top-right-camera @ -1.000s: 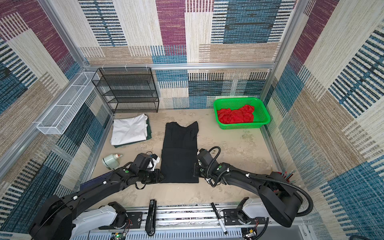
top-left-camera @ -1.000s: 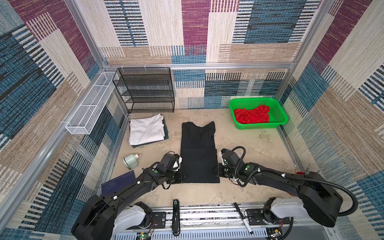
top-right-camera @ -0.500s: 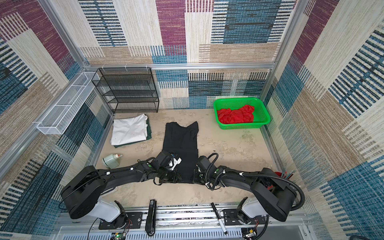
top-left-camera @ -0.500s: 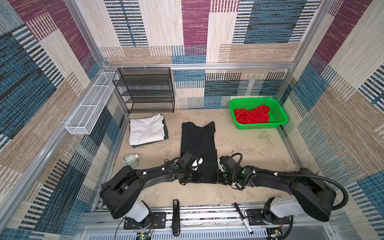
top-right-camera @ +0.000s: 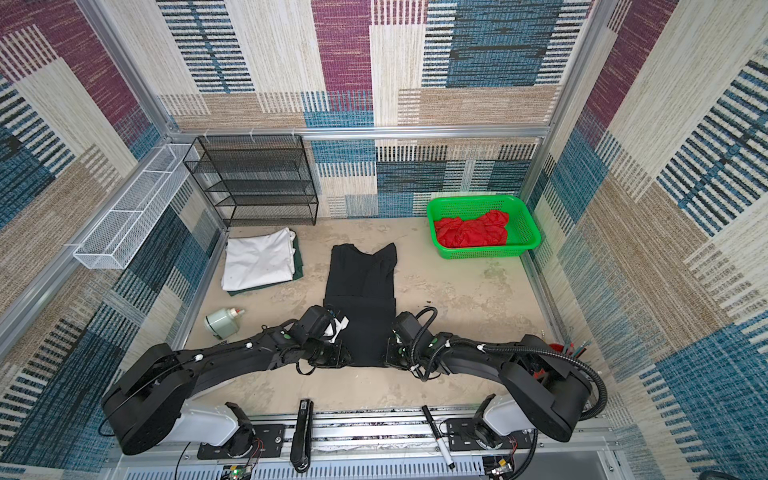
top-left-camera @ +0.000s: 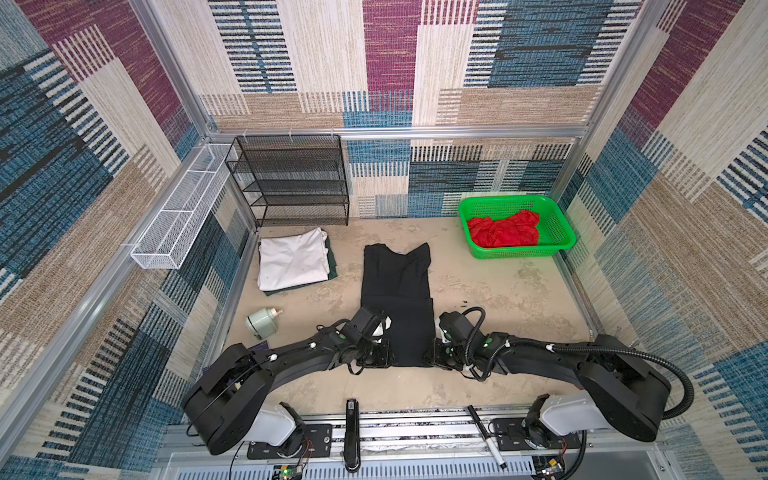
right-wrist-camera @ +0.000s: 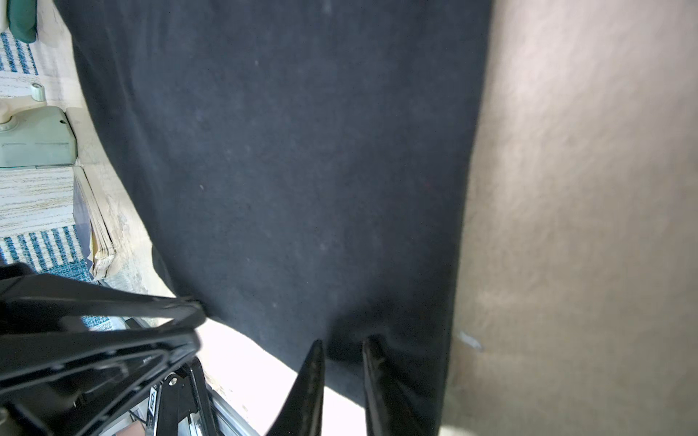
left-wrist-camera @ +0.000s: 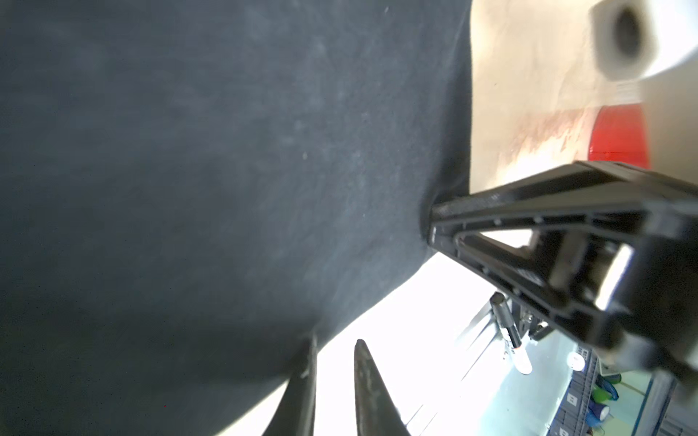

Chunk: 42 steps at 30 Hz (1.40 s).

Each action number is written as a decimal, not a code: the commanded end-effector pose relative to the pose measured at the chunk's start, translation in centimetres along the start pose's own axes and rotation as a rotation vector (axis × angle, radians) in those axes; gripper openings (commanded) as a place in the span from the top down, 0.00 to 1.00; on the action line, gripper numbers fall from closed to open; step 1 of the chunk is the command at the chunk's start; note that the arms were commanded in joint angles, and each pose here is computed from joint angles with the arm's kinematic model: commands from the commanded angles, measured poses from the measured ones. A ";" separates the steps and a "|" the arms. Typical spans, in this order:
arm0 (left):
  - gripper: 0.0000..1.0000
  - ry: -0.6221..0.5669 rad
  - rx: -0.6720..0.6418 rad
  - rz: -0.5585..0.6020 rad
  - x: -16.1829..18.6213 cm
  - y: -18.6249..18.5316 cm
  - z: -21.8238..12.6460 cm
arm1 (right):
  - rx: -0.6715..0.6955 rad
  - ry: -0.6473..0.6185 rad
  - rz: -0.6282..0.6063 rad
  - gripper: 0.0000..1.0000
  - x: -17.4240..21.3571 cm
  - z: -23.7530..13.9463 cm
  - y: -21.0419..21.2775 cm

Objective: Fold and stack the t-shirts

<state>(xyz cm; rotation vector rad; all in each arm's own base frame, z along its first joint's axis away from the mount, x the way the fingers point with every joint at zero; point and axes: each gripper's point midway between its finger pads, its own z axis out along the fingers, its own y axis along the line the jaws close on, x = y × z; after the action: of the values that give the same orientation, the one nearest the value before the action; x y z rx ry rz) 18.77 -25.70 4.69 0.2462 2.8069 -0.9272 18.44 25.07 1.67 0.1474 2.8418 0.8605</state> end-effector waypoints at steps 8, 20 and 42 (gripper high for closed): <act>0.80 0.090 -0.126 -0.086 1.9 4.2 1.4 | 0.220 0.070 0.042 0.77 2.2 -0.4 -5.1; 0.71 -0.004 -0.203 -0.012 2.0 4.0 -4.5 | 0.216 -0.017 0.020 0.63 0.6 -3.3 -3.8; 0.53 0.132 -0.081 -0.102 5.9 1.8 -1.8 | 0.259 -0.045 0.104 0.45 2.7 -6.5 -6.9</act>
<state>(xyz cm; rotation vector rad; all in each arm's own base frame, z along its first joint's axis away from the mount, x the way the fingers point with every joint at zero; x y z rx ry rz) 13.46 -22.31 3.81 0.2122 2.9757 -0.8376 14.79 17.59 3.48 0.2920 2.8892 0.5809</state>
